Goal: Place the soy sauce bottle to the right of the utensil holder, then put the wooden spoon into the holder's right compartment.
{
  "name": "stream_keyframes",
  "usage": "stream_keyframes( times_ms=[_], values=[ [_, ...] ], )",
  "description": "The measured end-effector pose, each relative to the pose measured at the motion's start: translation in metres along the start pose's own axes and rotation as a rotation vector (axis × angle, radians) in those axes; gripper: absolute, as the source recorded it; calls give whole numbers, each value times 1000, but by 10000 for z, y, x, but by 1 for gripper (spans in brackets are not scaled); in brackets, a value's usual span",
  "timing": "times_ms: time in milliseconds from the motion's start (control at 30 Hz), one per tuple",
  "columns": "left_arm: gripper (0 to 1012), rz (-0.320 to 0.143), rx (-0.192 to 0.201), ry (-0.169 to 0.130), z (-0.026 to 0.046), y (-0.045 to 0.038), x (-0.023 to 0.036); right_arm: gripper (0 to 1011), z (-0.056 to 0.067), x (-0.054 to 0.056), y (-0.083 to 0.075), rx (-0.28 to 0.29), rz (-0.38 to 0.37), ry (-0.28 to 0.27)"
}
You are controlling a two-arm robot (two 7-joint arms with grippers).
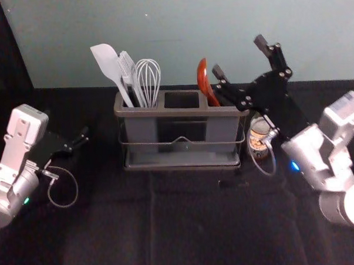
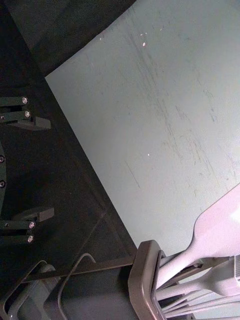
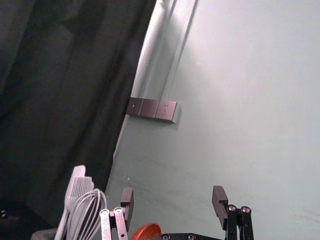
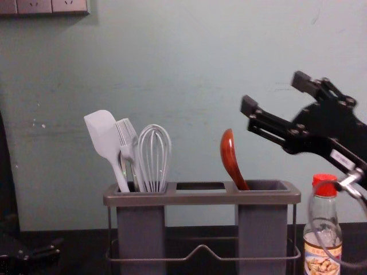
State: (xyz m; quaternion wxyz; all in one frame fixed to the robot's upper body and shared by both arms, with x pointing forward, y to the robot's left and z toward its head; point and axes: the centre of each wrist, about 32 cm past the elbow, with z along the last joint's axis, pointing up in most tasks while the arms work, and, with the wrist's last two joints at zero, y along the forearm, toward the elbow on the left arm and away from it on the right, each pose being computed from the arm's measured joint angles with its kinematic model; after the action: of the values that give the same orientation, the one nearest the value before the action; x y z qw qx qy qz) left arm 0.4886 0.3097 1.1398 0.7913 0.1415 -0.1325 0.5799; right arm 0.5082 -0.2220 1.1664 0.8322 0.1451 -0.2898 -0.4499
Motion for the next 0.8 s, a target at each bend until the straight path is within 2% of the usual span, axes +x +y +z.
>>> stream_keyframes(
  times_ms=[67, 100, 200, 333, 467, 567, 600, 633, 700, 733, 800],
  values=[
    [1005, 0, 0, 0, 0, 0, 0, 1004, 40, -28, -121, -6, -9, 5],
    [1005, 0, 0, 0, 0, 0, 0, 1004, 40, -28, -121, -6, -9, 5],
    [1005, 0, 0, 0, 0, 0, 0, 1004, 108, -90, -326, -20, -15, 14],
    [1005, 0, 0, 0, 0, 0, 0, 1004, 179, -131, -524, -31, -31, 15],
    [1005, 0, 0, 0, 0, 0, 0, 1004, 248, -113, -698, -39, -77, -4],
    [1005, 0, 0, 0, 0, 0, 0, 1004, 314, -45, -824, -61, -155, -59],
    [1005, 0, 0, 0, 0, 0, 0, 1004, 314, -45, -824, -61, -155, -59],
    [1005, 0, 0, 0, 0, 0, 0, 1004, 347, -12, -859, -87, -194, -95],
    [1005, 0, 0, 0, 0, 0, 0, 1004, 377, 5, -887, -127, -235, -124],
    [1005, 0, 0, 0, 0, 0, 0, 1004, 411, 25, -909, -177, -266, -153],
    [1005, 0, 0, 0, 0, 0, 0, 1004, 438, 43, -926, -228, -285, -179]
  ],
)
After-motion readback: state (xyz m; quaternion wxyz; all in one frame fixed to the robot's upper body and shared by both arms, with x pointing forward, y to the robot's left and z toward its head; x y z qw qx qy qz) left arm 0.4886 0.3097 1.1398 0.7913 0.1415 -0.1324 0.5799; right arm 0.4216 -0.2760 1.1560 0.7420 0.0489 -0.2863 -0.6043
